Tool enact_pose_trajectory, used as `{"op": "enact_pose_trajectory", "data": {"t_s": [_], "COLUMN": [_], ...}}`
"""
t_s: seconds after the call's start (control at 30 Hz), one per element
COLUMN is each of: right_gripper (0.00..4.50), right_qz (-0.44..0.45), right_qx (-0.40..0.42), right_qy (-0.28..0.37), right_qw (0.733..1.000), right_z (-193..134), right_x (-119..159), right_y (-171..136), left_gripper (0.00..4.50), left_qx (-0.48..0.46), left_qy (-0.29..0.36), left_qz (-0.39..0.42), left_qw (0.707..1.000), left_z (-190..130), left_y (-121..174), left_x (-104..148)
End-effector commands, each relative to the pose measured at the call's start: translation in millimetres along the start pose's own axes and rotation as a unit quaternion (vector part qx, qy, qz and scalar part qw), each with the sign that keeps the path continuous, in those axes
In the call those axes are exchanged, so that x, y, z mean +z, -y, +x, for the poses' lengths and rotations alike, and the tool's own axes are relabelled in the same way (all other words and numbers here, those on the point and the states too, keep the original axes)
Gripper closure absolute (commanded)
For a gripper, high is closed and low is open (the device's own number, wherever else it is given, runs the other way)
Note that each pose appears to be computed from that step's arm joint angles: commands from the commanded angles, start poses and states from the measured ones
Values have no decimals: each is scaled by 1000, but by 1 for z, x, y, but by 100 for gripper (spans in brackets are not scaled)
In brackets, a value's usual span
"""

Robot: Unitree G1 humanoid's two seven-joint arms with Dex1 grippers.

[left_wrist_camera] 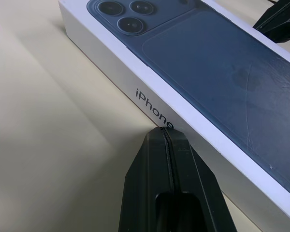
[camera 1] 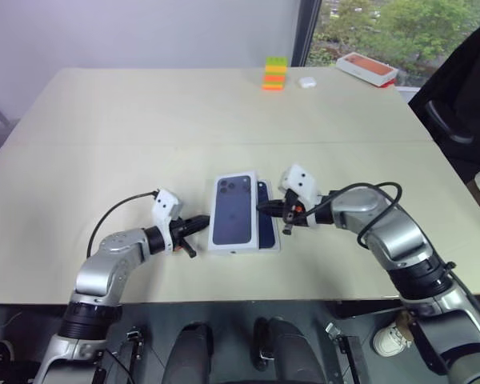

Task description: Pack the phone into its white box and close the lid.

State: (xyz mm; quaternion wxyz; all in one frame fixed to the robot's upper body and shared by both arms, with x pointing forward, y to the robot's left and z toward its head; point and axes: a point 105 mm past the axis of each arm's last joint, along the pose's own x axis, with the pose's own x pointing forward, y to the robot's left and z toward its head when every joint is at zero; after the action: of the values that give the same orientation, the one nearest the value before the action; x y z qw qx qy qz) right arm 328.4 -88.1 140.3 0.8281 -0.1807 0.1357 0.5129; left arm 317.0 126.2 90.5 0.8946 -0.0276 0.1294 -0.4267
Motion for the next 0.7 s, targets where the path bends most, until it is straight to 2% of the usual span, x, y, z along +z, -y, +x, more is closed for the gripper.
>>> {"op": "enact_pose_trajectory", "data": {"t_s": [0.03, 0.7], "right_gripper": [444, 444], "right_qz": [-10, -6], "right_qx": [-5, -10], "right_qy": [7, -31], "right_qw": [1000, 999], "right_z": [-8, -21], "right_x": [5, -14], "right_y": [5, 9], "left_gripper": [450, 450], "left_qx": [-43, -70], "left_qy": [36, 38], "left_qz": [28, 23], "left_qw": [998, 997], "left_z": [12, 27], "left_y": [23, 42], "left_x": [25, 25]}}
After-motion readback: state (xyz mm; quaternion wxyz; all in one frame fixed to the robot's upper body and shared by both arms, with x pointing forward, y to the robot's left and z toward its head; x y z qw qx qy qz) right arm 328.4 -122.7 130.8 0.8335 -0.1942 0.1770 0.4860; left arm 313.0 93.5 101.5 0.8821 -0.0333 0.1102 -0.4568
